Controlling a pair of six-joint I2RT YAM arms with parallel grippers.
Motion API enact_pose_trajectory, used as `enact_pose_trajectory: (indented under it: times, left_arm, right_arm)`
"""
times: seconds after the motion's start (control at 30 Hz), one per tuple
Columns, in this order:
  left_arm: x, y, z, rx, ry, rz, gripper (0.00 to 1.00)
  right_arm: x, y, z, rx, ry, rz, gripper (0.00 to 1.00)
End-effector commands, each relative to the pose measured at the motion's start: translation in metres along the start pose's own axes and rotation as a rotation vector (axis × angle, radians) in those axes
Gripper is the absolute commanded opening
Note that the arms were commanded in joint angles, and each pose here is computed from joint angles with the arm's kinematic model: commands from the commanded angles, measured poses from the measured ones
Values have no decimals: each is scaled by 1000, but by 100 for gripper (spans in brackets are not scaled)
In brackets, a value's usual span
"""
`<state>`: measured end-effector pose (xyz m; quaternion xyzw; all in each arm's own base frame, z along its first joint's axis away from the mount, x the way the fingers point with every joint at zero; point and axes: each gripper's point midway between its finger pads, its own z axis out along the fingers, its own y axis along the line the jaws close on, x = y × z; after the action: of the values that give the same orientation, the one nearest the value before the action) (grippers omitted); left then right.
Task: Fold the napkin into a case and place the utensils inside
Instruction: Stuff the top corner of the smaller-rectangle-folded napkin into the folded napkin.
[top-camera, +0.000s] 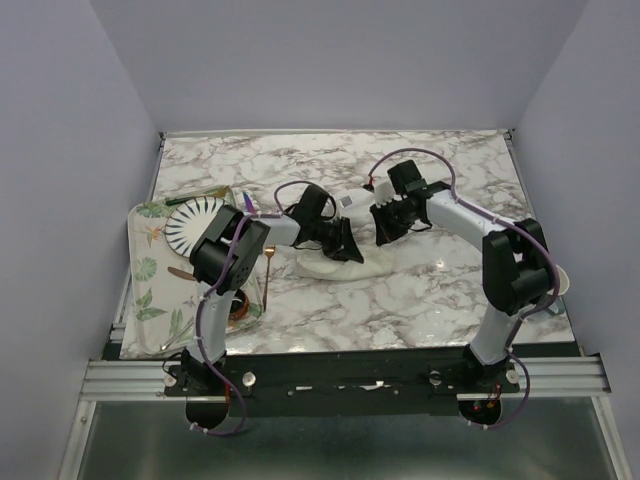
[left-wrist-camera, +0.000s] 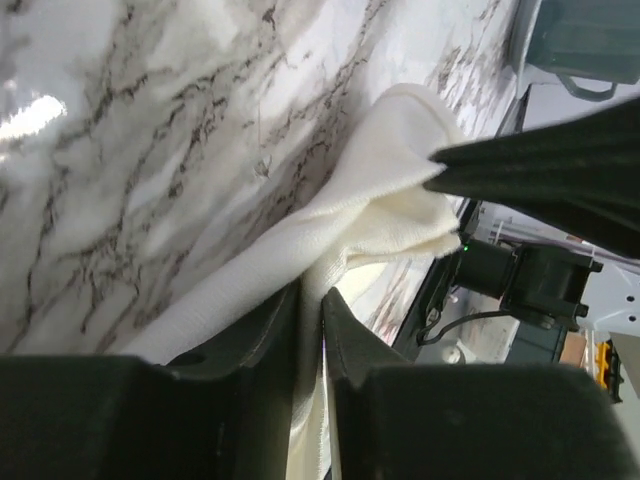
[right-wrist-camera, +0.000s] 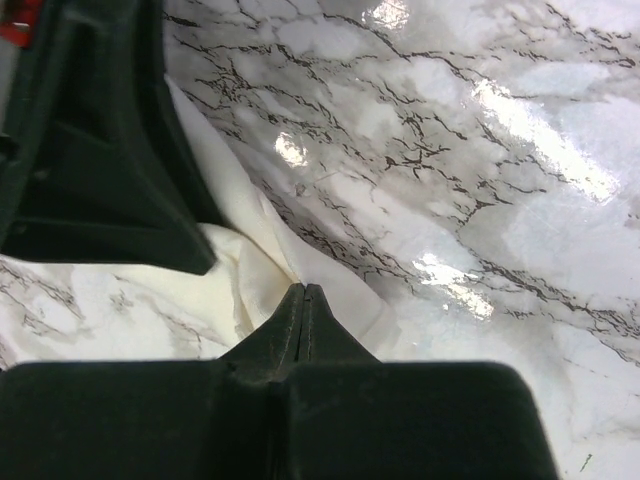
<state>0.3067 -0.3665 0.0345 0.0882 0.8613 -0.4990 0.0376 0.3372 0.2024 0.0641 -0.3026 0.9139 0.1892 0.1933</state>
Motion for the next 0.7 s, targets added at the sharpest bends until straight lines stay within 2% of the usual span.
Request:
enact_pose_trajectory:
  times: [0.0, 0.13, 0.27, 0.4, 0.47, 0.5, 0.53, 0.67]
  left_arm:
    - [-21, -36, -22, 71, -157, 104, 31]
    - [-29, -58, -43, 124, -264, 117, 35]
    - [-28, -86, -65, 176, -345, 202, 37]
    - [-2, -89, -68, 199, -301, 276, 35]
    - [17, -104, -67, 227, -270, 389, 35]
    - [30, -98, -64, 210, -247, 426, 35]
    - [43, -97, -58, 195, -235, 567, 36]
    - [57, -84, -54, 84, -283, 794, 32]
  right_arm:
    - [9, -8, 11, 36, 31, 16, 1]
    - [11, -14, 12, 69, 42, 37, 1]
    - [11, -16, 12, 80, 45, 43, 1]
    - [13, -16, 16, 73, 58, 47, 1]
    - [14, -17, 18, 79, 63, 50, 1]
    - [16, -18, 19, 79, 68, 51, 1]
    - [15, -18, 19, 79, 67, 51, 0]
    - [16, -18, 20, 65, 66, 59, 0]
